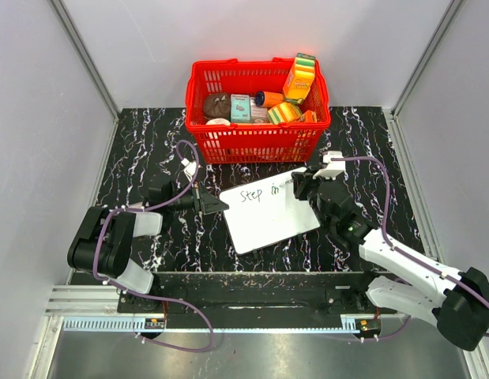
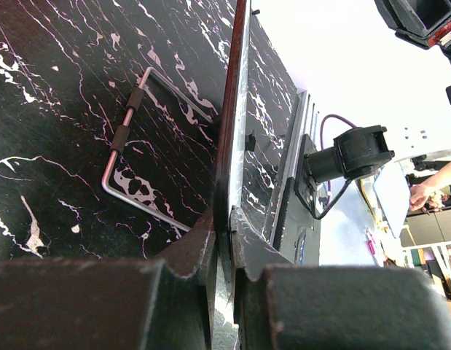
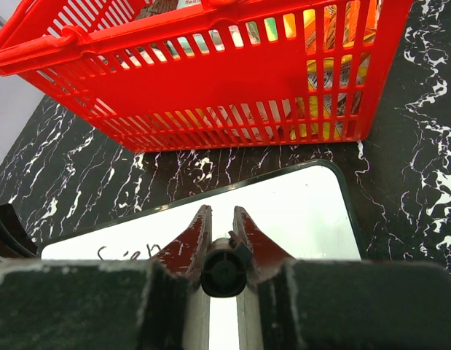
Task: Write a sentence on the whiteboard
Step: Write on the whiteboard with the whiteboard.
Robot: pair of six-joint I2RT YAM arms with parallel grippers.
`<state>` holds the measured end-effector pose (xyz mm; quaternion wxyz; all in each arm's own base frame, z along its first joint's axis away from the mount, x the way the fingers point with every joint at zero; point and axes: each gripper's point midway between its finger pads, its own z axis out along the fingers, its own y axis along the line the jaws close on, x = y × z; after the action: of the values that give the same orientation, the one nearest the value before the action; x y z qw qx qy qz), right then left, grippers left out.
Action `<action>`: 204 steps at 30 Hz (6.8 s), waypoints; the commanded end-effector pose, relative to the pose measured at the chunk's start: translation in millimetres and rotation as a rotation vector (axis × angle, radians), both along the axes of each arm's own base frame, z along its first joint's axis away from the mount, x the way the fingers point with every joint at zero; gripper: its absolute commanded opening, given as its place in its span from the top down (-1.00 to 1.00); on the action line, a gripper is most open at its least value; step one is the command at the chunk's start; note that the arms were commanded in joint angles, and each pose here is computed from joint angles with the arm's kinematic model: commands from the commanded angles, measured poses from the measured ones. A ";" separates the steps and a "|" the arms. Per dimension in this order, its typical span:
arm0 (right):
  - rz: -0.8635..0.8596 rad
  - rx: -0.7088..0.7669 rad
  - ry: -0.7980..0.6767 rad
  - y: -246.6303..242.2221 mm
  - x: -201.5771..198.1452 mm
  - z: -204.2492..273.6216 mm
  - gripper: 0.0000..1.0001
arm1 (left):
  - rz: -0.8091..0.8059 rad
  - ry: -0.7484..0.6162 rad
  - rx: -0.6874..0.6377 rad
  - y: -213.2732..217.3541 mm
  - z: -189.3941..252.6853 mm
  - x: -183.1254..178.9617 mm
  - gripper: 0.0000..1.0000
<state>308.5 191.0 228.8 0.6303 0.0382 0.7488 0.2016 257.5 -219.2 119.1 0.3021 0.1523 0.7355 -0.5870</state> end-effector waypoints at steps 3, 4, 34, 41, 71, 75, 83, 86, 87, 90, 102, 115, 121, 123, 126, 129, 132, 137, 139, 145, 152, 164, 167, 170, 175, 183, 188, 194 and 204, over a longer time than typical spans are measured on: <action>-0.009 0.062 -0.074 2.6 8.2 32.5 1.00 | -0.014 -0.093 0.018 -2.8 -0.3 7.8 1.00; -0.008 0.063 -0.074 2.9 8.1 32.1 1.00 | -0.014 -0.091 0.019 -2.8 -0.7 7.9 1.00; -0.095 0.032 -0.022 -16.4 10.6 12.8 1.00 | -0.018 -0.092 0.017 -3.2 0.1 6.9 1.00; -0.102 0.038 -0.027 -19.2 10.1 15.3 1.00 | -0.016 -0.094 0.017 -2.8 0.3 7.3 1.00; -0.063 0.086 -0.057 -6.4 15.1 21.5 1.00 | -0.017 -0.091 0.018 -3.1 -0.7 6.9 1.00; -0.054 0.074 -0.046 -4.1 15.3 19.6 1.00 | -0.017 -0.089 0.018 -2.8 -0.8 7.2 1.00; -0.036 0.061 -0.009 -3.6 10.0 5.9 1.00 | -0.017 -0.089 0.018 -2.7 -0.8 6.8 1.00; -0.031 0.057 0.003 -4.0 7.7 0.7 1.00 | -0.018 -0.092 0.017 -3.2 -0.2 7.0 1.00; -0.029 0.058 0.004 -4.1 7.1 0.7 1.00 | -0.018 -0.092 0.017 -3.3 -0.2 7.0 1.00; -0.027 0.056 0.013 -5.1 4.9 -3.6 1.00 | -0.016 -0.088 0.018 -3.2 -0.8 7.1 1.00; -0.018 0.061 0.046 -8.4 -3.9 -16.3 1.00 | -0.018 -0.091 0.018 -3.3 -0.4 7.3 1.00; -0.035 0.064 0.053 -15.4 -8.3 -20.4 1.00 | -0.018 -0.086 0.018 -3.2 -0.9 6.7 1.00; -0.071 0.067 0.028 -20.2 -4.2 -8.7 1.00 | -0.015 -0.087 0.018 -2.9 -1.0 7.7 1.00; -0.080 0.062 0.021 -21.2 -2.2 -3.9 1.00 | -0.016 -0.088 0.017 -2.8 -0.8 7.2 1.00; -0.088 0.060 0.015 -21.7 -0.3 -0.4 1.00 | -0.017 -0.089 0.018 -2.9 -0.5 7.5 1.00; -0.097 0.059 0.010 -23.3 0.7 1.9 1.00 | -0.018 -0.089 0.017 -3.2 -0.3 6.8 1.00; -0.100 0.065 0.003 -23.7 1.0 5.5 1.00 | -0.018 -0.089 0.017 -2.9 -0.7 7.0 1.00; -0.084 0.096 -0.051 -24.2 -2.1 22.9 1.00 | -0.018 -0.089 0.018 -3.2 -0.8 6.9 1.00; -0.086 0.094 -0.067 -26.0 -2.4 27.1 1.00 | -0.018 -0.089 0.018 -3.3 -0.5 7.2 1.00; -0.097 0.078 -0.086 -28.6 0.2 34.4 1.00 | -0.016 -0.088 0.017 -2.9 -0.5 7.5 1.00; -0.114 0.067 -0.078 -29.1 7.5 33.7 1.00 | -0.017 -0.088 0.018 -2.9 -1.0 7.5 1.00; -0.099 0.060 -0.057 -20.5 17.6 25.2 1.00 | -0.021 -0.086 0.017 -3.1 -1.2 7.1 1.00; -0.079 0.058 -0.047 -16.5 16.9 20.4 1.00 | -0.019 -0.088 0.017 -3.1 -0.8 7.4 1.00; -0.064 0.059 -0.041 -14.9 14.7 17.7 1.00 | -0.022 -0.085 0.017 -3.5 -1.1 6.8 1.00; -0.041 0.062 -0.019 -13.5 9.1 10.5 1.00 | -0.019 -0.085 0.017 -3.1 -1.2 7.4 1.00; -0.039 0.055 0.027 -18.1 0.3 -7.7 1.00 | -0.019 -0.088 0.017 -3.1 -0.6 7.5 1.00; -0.046 0.052 0.047 -22.8 -4.6 -16.7 1.00 | -0.019 -0.089 0.017 -3.1 -0.6 7.5 1.00; -0.073 0.049 0.051 -28.6 -5.7 -18.9 1.00 | -0.021 -0.086 0.017 -3.5 -1.0 7.1 1.00; -0.131 0.044 0.022 -34.8 3.4 -3.6 1.00 | -0.019 -0.085 0.017 -3.1 -1.2 7.4 1.00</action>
<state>303.8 165.4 210.3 0.6164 0.0826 0.7580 0.1967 258.7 -219.7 118.3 0.2993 0.1521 0.7359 -0.5879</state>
